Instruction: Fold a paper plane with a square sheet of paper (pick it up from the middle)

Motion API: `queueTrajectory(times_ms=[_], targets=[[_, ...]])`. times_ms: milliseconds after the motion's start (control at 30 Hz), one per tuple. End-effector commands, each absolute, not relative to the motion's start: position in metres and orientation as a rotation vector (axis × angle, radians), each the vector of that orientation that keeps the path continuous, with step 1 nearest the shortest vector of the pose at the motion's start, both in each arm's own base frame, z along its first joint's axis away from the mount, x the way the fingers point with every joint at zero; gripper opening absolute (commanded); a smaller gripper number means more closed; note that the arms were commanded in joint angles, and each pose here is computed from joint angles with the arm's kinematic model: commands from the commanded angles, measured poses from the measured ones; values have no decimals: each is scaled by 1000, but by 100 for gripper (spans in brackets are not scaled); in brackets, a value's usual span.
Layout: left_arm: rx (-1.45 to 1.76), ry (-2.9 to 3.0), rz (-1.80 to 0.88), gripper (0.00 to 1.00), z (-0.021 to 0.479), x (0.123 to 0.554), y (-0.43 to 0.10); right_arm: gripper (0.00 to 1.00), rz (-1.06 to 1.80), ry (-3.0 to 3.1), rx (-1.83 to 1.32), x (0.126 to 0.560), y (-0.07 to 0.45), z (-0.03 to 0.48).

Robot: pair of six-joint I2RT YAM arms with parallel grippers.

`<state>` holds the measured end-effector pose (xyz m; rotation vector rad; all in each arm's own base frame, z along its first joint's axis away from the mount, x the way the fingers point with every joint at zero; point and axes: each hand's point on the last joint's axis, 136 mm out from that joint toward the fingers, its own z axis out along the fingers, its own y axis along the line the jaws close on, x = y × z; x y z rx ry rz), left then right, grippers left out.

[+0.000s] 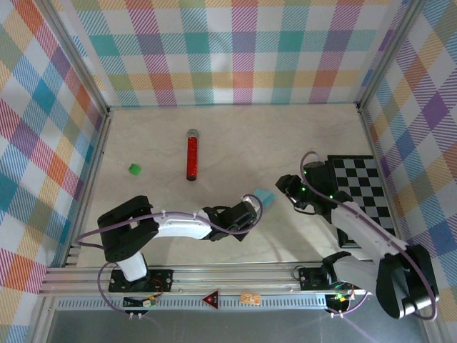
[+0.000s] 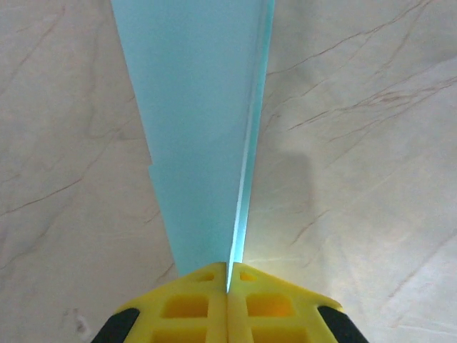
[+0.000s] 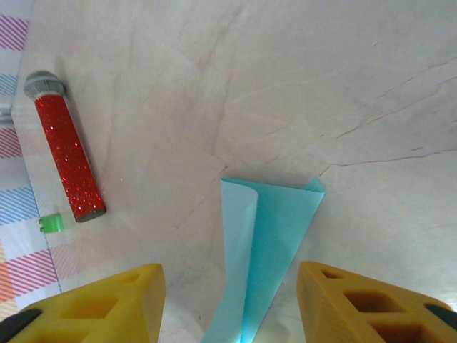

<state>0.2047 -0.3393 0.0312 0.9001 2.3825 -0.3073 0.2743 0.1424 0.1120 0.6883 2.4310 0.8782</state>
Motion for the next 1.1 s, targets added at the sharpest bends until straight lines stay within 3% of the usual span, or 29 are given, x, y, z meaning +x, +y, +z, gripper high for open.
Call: queueTrajectory(times_ms=[0,867,1067], targets=[[868,2422,-534,7,38,197,-351,53,770,2443,732,259,123,97],[855,2594,-874,10,18,195,-365,54,854,2423,732,247,126,83],[851,2669,-941,11,10,193,-369,44,927,2443,637,248,139,80]])
